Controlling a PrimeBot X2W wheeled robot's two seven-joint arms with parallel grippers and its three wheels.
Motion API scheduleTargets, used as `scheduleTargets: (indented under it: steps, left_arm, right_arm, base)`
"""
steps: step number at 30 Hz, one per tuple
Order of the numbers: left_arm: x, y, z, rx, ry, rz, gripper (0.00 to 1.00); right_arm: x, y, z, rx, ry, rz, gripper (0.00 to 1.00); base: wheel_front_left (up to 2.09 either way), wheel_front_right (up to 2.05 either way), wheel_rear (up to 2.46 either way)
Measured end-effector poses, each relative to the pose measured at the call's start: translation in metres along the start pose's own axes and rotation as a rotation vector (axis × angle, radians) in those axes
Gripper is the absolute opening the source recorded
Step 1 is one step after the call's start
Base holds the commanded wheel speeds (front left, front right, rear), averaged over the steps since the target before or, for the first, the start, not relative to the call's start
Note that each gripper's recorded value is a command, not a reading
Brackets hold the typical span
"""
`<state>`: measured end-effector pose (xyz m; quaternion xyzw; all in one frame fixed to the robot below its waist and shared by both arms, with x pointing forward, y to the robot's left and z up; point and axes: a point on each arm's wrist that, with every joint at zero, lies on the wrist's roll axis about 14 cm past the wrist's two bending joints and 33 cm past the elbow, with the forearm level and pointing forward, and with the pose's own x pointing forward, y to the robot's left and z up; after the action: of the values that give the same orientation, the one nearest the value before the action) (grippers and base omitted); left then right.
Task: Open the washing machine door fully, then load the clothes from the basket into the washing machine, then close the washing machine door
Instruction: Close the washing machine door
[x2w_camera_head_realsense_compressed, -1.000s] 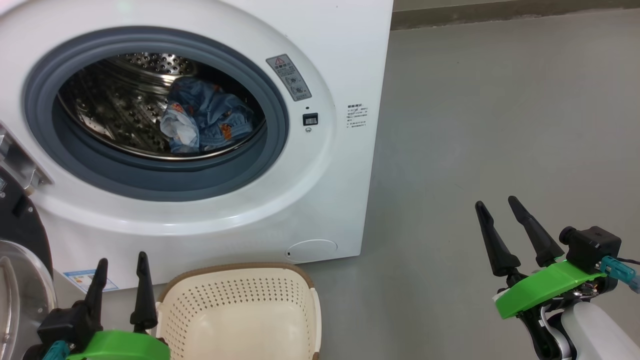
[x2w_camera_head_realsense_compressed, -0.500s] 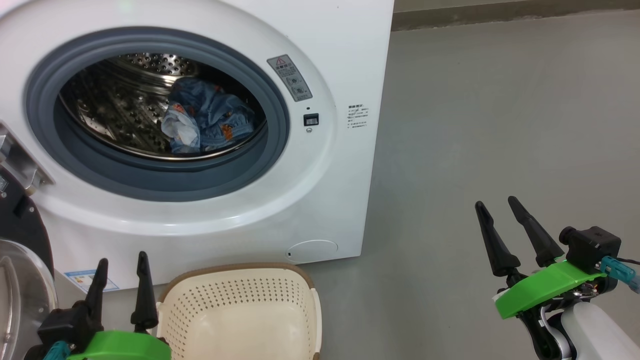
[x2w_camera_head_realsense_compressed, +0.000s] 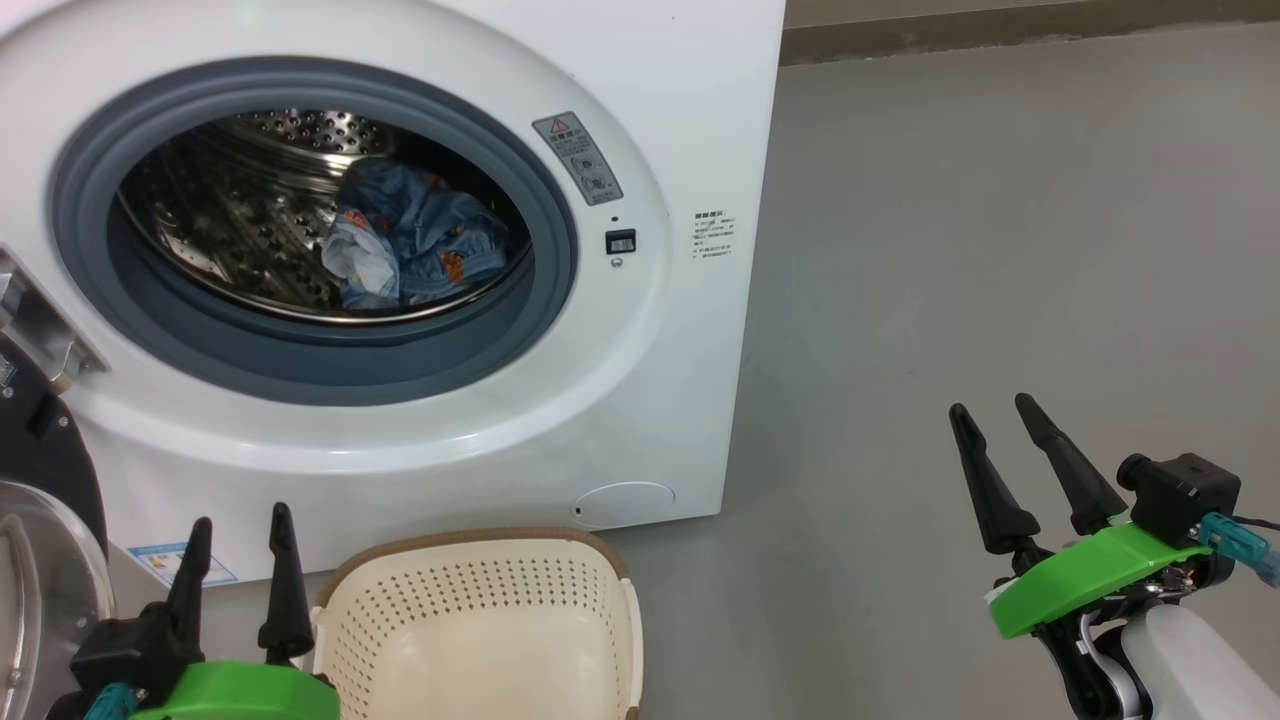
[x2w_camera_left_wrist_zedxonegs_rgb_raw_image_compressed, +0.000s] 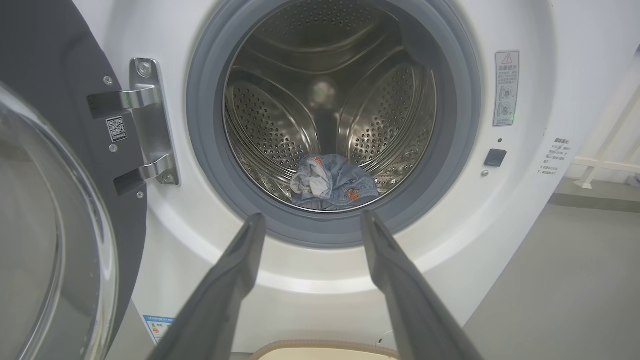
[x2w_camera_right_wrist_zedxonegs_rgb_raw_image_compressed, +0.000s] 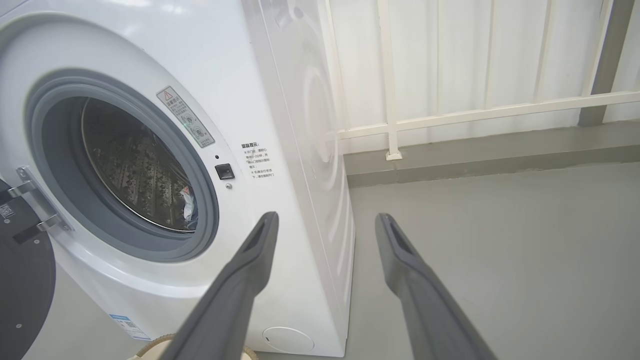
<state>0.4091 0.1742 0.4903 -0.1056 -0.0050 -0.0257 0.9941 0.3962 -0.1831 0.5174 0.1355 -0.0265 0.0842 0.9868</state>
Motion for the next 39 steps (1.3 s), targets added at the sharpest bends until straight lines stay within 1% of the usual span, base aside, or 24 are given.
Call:
scheduleTargets:
  steps: [8,14,19,30,39]
  left_arm:
    - [-0.0004,0.0006,0.0012,-0.004,-0.004,0.005,1.0]
    - [-0.0007,-0.0007,0.002,-0.012,-0.008,0.006,1.0]
    - [-0.0009,-0.001,0.0038,-0.012,-0.013,0.006,1.0]
    - [-0.0017,-0.0048,0.0057,-0.012,-0.018,-0.011,1.0]
    - [-0.0021,-0.0066,0.0068,-0.013,-0.022,-0.017,1.0]
  right_arm:
    - [-0.0001,0.0005,0.0,0.0,0.0,0.001,1.0]
    - [-0.0006,0.0012,0.0003,-0.001,0.0,0.003,1.0]
    - [-0.0014,0.0014,0.0013,0.001,-0.002,0.003,1.0]
    - [-0.0025,0.0028,0.0025,-0.001,-0.005,0.007,1.0]
    - [-0.0038,0.0036,0.0033,-0.001,-0.007,0.008,1.0]
  base:
    - [-0.02,0.02,0.0]
    - [-0.61,0.61,0.0]
    - [-1.24,1.24,0.0]
    - [-1.82,1.82,0.0]
    - [-0.72,0.72,0.0]
